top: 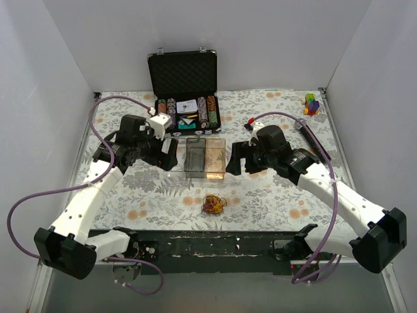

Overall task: Untangle the cables
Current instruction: Untie the cable.

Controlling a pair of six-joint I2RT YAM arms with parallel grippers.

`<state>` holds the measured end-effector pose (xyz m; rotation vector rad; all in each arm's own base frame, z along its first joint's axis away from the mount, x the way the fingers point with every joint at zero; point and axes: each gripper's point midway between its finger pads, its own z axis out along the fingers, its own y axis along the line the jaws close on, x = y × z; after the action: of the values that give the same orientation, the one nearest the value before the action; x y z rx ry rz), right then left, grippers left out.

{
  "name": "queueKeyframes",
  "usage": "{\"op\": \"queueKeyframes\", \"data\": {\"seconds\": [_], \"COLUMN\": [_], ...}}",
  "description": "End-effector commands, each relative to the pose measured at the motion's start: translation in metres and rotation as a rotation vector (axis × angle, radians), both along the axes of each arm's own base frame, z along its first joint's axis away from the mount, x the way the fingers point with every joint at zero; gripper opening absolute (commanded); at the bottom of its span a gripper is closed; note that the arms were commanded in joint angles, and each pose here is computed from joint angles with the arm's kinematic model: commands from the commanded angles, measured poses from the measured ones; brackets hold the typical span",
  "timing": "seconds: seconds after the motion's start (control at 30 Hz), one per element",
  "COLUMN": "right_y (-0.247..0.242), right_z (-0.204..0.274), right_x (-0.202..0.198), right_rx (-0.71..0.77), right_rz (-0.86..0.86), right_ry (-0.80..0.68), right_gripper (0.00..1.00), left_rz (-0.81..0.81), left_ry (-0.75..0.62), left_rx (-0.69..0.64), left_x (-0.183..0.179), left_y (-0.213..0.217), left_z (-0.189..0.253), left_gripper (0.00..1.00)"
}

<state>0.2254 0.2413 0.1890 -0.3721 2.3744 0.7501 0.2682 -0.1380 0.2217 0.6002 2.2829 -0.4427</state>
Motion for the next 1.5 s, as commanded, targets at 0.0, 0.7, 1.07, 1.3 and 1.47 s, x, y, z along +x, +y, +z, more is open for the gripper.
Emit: {"op": "queueKeyframes", "data": {"seconds": [0.0,0.7,1.07,1.3,1.47], "right_y": [0.015,0.039,0.049,0.048,0.049], "right_z": [0.016,-0.041,-0.062,-0.076,-0.083], "right_x": [0.002,-0.033,-0.05,-0.055,-0.057], "right_rx": [0.09,0.149,0.189,0.183,0.186], "right_rz": [0.049,0.155,0.189,0.182,0.181], "right_ry": [-0.061,-0.093,-0.054,-0.033,-0.02], "right_gripper": [0.94,0.71,0.68,0.65,0.64], "left_rz": [-0.069,-0.401,-0.488,-0.532,-0.558], "left_ry": [-0.002,0.116,0.165,0.176,0.189], "left_rx": [-0.024,-0.039,-0.023,-0.018,-0.03], "left_x": [-0.015,-0.062,-0.072,-0.075,-0.076], "left_y": [-0.019,-0.091,-0.115,-0.127,-0.135], "left_z": [-0.015,-0.081,-0.12,-0.134,-0.138], "left_gripper": [0.98,0.98,0.98,0.89,0.73]}}
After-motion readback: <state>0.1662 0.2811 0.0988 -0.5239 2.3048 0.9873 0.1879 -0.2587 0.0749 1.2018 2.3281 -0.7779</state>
